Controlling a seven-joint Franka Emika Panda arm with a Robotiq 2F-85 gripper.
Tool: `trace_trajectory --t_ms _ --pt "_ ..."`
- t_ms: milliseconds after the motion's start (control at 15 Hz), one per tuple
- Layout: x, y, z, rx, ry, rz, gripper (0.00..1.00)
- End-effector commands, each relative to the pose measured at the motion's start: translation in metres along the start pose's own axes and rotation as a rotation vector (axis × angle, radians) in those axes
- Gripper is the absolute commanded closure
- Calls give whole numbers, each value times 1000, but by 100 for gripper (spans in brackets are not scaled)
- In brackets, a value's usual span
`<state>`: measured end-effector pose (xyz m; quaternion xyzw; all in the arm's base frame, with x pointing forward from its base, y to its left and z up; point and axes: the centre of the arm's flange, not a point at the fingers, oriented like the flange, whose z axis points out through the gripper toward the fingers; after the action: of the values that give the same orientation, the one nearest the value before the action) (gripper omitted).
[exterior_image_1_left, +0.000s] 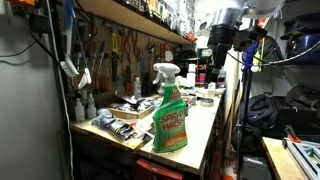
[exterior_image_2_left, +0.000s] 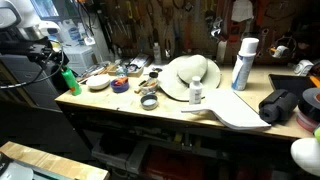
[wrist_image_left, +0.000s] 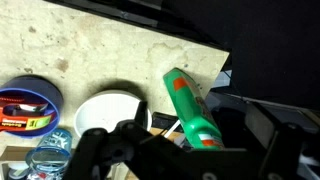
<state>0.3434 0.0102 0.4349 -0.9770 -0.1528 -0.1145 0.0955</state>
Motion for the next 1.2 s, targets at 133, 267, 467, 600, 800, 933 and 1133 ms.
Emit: trace_trajectory --t_ms 133,267,467,600,800,933,1133 --pt "-10 0 17 10 -43 5 0" --pt "-10 0 19 11 -47 6 0" --pt "-8 10 14 -67 -18 57 0" --pt "-9 37 -3 -171 4 114 0" --pt "-26 88 -19 -294 -18 214 0" --pt "-45 122 -20 -347 -49 309 0" --pt "-73 166 -13 -362 -37 489 0"
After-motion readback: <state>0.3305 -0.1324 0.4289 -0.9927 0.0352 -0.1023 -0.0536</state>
